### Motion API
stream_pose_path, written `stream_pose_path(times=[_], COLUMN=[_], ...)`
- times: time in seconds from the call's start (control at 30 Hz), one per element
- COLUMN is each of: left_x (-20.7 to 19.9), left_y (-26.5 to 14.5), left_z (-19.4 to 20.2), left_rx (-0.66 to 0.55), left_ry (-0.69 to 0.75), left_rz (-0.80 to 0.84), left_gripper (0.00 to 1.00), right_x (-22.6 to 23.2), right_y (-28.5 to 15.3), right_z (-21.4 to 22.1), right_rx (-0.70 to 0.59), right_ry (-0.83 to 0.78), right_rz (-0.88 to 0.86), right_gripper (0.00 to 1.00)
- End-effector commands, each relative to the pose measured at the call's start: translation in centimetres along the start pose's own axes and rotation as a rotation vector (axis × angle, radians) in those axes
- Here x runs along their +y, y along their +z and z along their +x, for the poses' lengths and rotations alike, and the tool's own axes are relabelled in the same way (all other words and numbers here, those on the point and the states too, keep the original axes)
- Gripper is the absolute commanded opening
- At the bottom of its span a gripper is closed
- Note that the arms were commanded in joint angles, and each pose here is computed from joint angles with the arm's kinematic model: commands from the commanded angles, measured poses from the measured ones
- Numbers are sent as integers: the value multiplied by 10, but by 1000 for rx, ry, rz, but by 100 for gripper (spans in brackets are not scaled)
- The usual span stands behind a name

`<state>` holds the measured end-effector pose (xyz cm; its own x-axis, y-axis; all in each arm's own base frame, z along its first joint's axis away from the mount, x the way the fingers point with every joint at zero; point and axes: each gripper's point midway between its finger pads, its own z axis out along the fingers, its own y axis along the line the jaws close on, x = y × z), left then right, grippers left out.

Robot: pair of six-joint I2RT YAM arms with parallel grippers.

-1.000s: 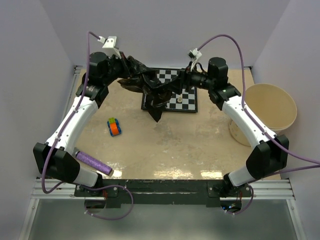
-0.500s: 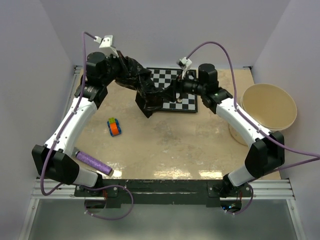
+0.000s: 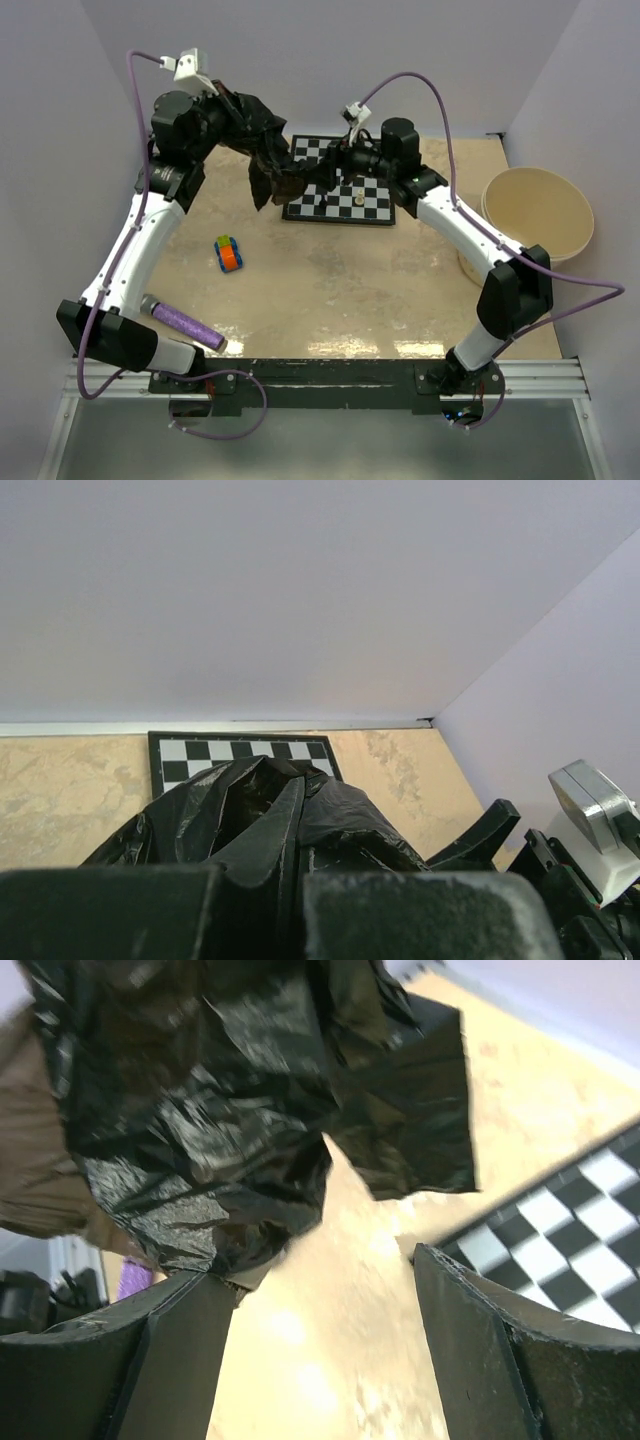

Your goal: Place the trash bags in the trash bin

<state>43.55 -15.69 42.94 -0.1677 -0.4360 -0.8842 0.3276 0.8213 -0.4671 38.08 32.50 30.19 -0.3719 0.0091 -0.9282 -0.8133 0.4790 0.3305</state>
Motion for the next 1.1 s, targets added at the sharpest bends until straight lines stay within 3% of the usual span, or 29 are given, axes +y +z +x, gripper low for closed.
stream_pose_path(times=[0.0, 0.1, 0.27, 0.37, 0.47, 0.57, 0.67, 0.8, 0.97, 1.03, 1.07], left_x=[-19, -20, -24, -23, -17, -3, 13, 24, 11, 8, 22], left_y=[-14, -15, -17, -17, -17, -17, -27, -46, -31, -10, 14], left_z=[-42, -48, -63, -67, -63, -38, 2, 18, -6, -8, 8], left_rx=[-105, -119, -144, -150, -138, -72, 18, 17, -44, -19, 52], left_ry=[-25, -32, -50, -56, -17, 138, 337, 503, 497, 451, 417], left_rz=[32, 36, 53, 58, 47, 43, 74, 82, 109, 124, 95], left_gripper=[0, 0, 0, 0, 0, 0, 0, 0, 0, 0, 0], right_x=[34, 30, 33, 52, 43, 2, -54, -83, -81, -91, -96], right_y=[14, 22, 34, 39, 45, 34, 9, -32, -49, -39, -37], right_z=[-44, -44, -47, -51, -60, -66, -74, -90, -107, -110, -121], right_rx=[-112, -114, -129, -143, -154, -146, -117, -104, -130, -134, -150], right_ry=[-43, -21, -3, -14, -64, -112, -239, -350, -422, -389, -392], right_rz=[-132, -120, -164, -299, -273, -147, 97, 246, 300, 313, 337], right_gripper=[75, 74, 62, 32, 0, 0, 0, 0, 0, 0, 0])
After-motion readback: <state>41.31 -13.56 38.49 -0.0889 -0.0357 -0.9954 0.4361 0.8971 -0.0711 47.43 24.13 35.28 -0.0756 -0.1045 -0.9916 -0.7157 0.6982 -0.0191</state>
